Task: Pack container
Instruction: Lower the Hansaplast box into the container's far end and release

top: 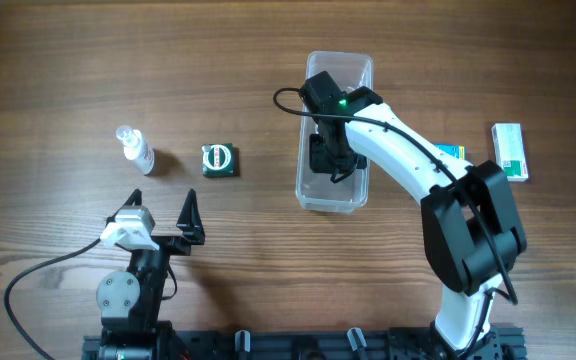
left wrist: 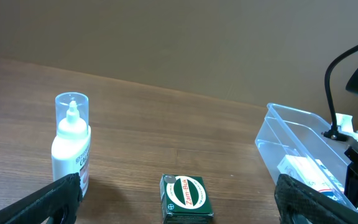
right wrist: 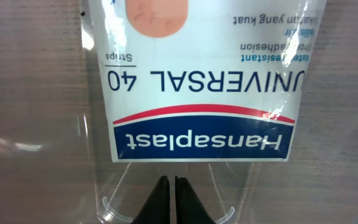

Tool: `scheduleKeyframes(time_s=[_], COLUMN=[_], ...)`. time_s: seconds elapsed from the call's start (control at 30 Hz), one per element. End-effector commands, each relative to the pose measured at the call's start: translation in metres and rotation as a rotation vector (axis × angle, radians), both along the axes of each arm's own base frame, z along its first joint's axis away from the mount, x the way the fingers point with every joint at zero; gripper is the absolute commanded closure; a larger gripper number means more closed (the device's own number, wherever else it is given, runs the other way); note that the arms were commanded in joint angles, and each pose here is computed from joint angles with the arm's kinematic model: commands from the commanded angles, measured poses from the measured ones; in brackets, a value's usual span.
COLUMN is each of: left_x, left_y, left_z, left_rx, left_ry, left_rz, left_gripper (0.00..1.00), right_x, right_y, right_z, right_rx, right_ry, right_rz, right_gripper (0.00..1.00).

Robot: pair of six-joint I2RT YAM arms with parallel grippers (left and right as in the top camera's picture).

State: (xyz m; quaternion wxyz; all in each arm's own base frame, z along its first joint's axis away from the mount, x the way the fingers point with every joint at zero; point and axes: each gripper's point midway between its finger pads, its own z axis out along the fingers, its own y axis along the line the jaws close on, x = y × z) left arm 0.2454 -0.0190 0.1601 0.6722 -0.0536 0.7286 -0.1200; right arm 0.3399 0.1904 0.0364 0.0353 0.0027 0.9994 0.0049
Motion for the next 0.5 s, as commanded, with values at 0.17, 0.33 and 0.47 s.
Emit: scheduleKeyframes(time_s=[0.17,0.33,0.47], left_x=[0.0,0.0,0.0], left_y=[-0.001,-0.001,-0.001], left_z=[-0.001,-0.001,-0.001], left_rx=[0.011,0.011,0.011], left_ry=[-0.003,-0.003,-0.003], left_rz=[-0.009,-0.009,-0.009], left_gripper=[0.0,0.0,0.0], right_x=[0.001,0.011,0.022], right_y=[-0.006,-0.004,-0.011], right_z=[-0.021,-0.026,-0.025], right_rx=[-0.052,-0.043,-0.038], right_ry=[0.022,-0.011,-0.041], right_rz=[-0.024,-0.03,-0.057], right_gripper=[0.95,0.95,0.95])
